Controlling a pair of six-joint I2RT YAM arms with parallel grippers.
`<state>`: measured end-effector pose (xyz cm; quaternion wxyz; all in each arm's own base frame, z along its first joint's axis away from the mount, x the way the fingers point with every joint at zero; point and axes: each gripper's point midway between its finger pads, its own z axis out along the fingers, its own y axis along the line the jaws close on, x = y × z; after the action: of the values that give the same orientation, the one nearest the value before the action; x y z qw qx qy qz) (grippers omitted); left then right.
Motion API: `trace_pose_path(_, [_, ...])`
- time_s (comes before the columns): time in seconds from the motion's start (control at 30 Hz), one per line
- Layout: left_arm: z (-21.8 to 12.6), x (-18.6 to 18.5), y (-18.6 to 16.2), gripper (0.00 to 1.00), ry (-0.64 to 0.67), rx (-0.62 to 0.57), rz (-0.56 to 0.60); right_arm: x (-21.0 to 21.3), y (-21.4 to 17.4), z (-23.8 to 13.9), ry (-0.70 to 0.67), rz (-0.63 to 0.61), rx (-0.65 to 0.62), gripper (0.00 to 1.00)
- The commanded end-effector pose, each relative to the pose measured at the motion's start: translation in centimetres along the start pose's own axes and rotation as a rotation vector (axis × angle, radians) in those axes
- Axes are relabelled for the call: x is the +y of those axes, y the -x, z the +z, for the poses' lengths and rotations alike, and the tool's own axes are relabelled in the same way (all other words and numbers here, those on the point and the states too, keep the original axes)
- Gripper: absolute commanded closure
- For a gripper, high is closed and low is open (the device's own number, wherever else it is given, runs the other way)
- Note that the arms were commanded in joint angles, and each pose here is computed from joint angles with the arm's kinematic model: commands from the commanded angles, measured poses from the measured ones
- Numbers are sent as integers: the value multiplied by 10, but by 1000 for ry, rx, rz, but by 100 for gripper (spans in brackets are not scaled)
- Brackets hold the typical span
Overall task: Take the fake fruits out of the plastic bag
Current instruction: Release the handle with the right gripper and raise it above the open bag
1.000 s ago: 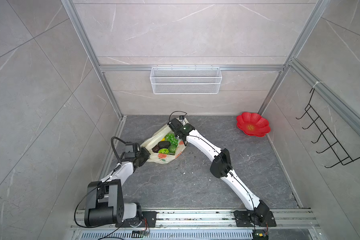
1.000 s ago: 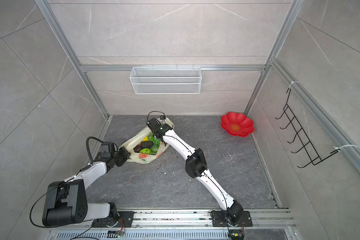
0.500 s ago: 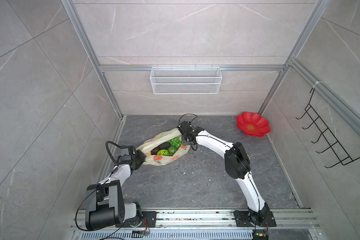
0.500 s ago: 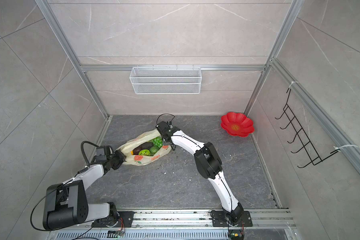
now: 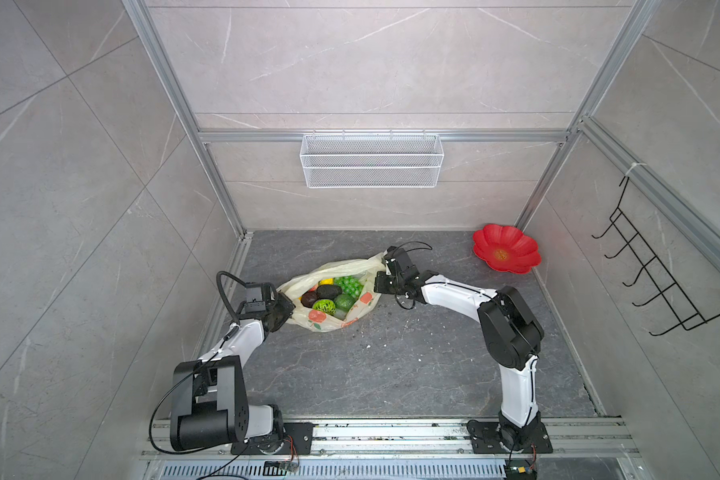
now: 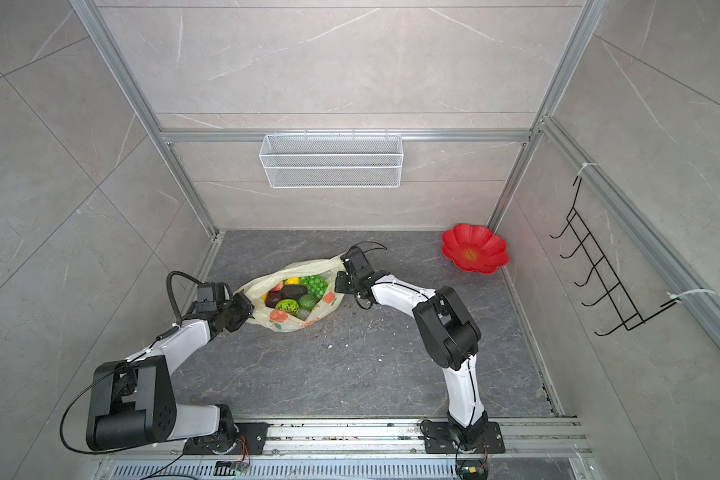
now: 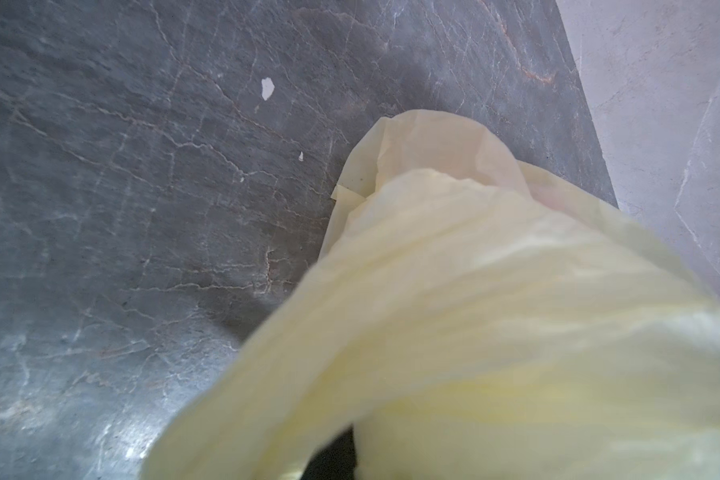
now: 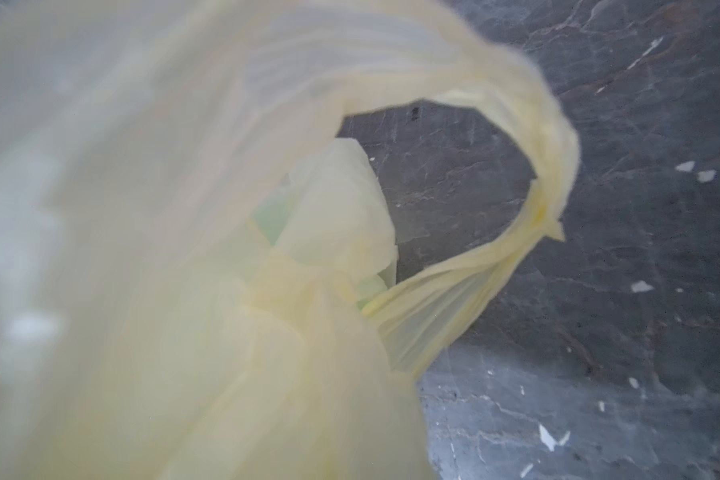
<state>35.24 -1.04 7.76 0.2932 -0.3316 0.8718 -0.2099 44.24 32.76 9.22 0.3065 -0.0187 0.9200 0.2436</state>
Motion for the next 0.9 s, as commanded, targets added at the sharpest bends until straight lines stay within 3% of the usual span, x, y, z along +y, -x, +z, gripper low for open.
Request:
trace_pose_path(0.0, [-5,2,5,100,17,-28,9,30,15,5,123,-7,-37,100])
trace_pose_path(0.3, [-29,36,15,100,69,-140,-82,88,24,39,216,-119,24,100])
trace_pose_path(0.43, [-29,18,14,100,3,-128,-28,99,28,34,222,-139,21,100])
trace_pose_path(0.57, [-25,-24,-5,100,-58,-76,141,88,30,19,184,-158,-3,100])
trace_pose_path(0.73, [-24,-22,-8,100,-37,-79,144,75,26,8,151,-141,-6,100])
trace_pose_path(0.77, [-24,-22,-8,100,-36,-76,143,74,24,7,152,-139,-2,95])
trace_pose_path(0.87, [-22,-23,-10,100,-42,-67,137,75,22,1,162,-133,3,66])
